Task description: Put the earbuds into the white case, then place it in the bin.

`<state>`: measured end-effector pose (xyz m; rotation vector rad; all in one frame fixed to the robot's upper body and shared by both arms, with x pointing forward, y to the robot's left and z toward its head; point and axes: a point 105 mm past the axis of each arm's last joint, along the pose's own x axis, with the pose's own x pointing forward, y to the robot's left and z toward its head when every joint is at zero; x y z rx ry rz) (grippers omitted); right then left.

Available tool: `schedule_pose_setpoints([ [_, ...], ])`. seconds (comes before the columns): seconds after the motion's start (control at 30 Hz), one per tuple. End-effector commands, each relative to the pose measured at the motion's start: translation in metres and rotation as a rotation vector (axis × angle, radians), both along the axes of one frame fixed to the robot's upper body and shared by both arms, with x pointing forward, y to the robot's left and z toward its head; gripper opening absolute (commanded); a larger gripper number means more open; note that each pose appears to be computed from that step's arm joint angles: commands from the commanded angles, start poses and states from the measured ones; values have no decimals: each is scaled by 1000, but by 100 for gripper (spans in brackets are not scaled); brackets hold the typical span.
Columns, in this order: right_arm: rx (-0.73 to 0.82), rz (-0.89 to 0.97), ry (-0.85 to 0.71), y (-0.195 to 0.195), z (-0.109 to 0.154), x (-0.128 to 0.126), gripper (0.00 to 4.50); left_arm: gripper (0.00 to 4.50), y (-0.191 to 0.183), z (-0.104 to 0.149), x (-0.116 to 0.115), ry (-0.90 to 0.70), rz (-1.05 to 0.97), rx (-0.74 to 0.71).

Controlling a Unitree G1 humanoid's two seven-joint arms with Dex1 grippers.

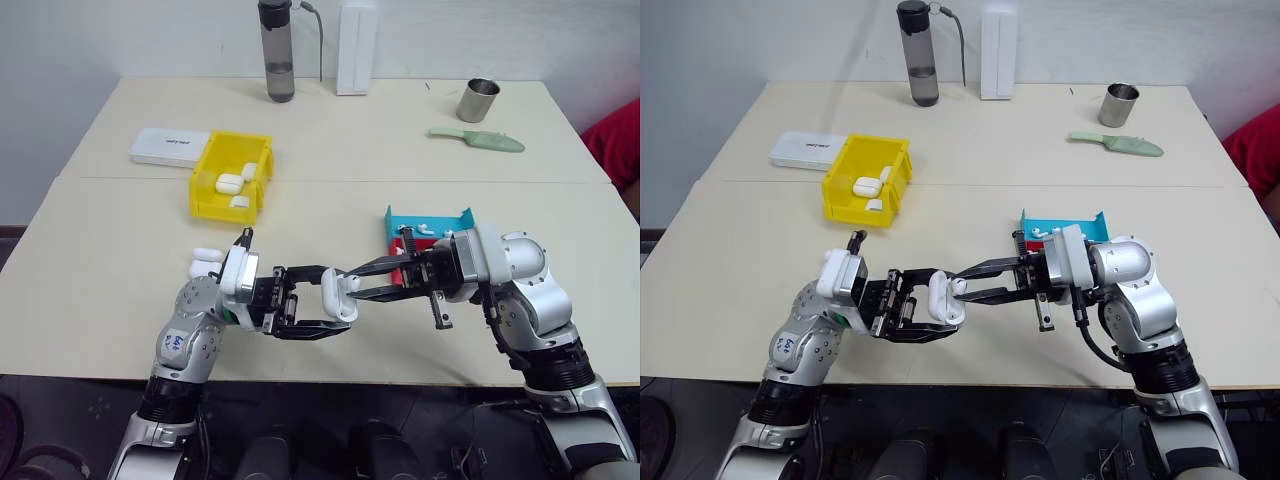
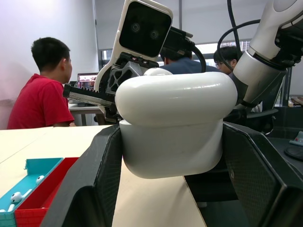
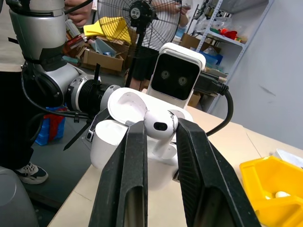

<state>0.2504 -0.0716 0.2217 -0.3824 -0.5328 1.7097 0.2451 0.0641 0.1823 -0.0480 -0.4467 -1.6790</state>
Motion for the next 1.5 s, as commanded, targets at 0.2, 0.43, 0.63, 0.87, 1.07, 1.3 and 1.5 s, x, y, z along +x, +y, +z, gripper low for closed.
schedule_pose_setpoints([
  [0.2, -60, -20, 12, 7, -11, 7, 42, 281, 2, 23, -11, -110, -30, -70],
  [0.43, -171, -7, 7, 2, -27, 6, 42, 281, 1, 33, -8, -114, -9, -128],
  [0.63, -198, 2, 53, 0, -28, 4, 42, 281, -1, 35, -9, -124, -19, -133],
  [0.87, -173, 19, 105, -3, -15, 1, 114, 281, -4, 35, -10, -136, -27, -133],
  [1.07, -170, 9, 101, -12, -5, 2, 302, 281, -5, 33, -8, -136, -15, -136],
  [1.3, -172, -95, 116, -44, 3, 8, 445, 281, 0, 26, -2, -121, 38, -124],
  [1.5, -179, -392, 130, -117, -4, 14, 445, 281, 18, 12, 0, -100, 104, -76],
])
